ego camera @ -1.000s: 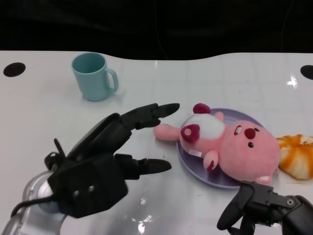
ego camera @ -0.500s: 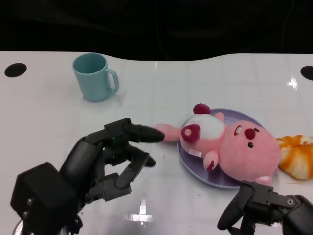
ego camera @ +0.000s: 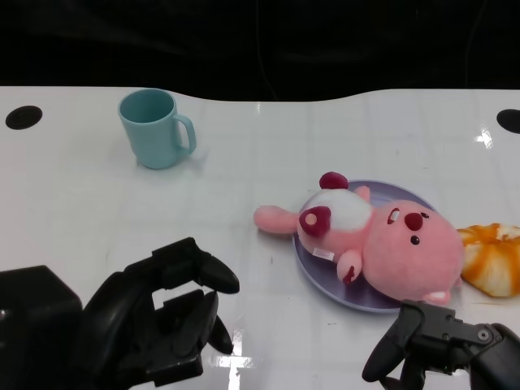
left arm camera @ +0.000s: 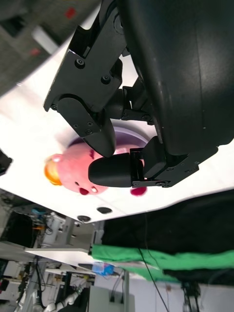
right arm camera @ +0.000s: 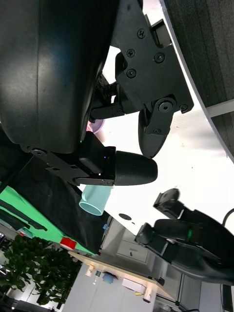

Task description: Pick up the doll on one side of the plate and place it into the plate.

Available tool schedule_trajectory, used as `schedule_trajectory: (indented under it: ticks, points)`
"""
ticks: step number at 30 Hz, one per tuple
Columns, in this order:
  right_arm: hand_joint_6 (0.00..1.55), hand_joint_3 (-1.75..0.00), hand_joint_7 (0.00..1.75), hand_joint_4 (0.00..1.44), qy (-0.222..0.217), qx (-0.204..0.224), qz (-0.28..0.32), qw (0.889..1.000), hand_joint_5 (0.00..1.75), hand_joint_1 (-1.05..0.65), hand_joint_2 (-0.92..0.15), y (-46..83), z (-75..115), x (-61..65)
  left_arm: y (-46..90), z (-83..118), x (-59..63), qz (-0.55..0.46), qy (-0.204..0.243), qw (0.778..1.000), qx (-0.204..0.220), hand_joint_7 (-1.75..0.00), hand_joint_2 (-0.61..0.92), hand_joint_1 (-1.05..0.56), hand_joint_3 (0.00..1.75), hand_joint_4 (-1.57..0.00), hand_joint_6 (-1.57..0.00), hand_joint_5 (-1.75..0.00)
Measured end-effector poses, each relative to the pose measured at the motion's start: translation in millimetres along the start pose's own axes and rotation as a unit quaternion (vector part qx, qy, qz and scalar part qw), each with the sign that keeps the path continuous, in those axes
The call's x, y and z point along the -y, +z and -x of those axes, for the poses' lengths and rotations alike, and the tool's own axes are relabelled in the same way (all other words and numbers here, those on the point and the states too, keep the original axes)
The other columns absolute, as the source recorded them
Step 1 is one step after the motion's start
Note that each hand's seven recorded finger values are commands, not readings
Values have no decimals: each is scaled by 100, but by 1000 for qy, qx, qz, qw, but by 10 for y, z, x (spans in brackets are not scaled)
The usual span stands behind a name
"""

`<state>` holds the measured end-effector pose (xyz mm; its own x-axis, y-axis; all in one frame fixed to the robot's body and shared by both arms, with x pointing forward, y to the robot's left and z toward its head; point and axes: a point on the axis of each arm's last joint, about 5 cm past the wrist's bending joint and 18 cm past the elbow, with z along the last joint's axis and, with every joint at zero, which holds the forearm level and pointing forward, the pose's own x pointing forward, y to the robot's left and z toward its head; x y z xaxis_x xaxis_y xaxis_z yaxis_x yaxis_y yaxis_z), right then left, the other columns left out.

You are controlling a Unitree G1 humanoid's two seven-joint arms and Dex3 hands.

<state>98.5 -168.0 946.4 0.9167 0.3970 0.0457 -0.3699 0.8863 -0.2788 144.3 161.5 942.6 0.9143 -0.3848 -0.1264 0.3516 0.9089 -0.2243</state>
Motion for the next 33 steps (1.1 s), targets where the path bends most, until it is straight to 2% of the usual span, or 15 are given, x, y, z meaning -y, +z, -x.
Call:
schedule_trajectory:
  ticks: [4,17,33]
  points:
    - [58,-67,130,64,0,0,-2,1000,160,-25,-76,-1,3,8,-11,57,-27,5,-3,1000,-18,-157,48,-21,125,-70,-63,-175]
    - [59,-68,130,65,-7,-8,1,1000,159,-25,-75,-33,32,43,-136,31,-98,32,-36,997,-55,-163,49,-29,118,-75,-62,-175]
    - [60,-69,130,67,-11,-12,7,1000,160,-25,-74,-37,62,32,-171,28,-127,33,-46,996,-66,-162,48,-29,119,-74,-61,-175]
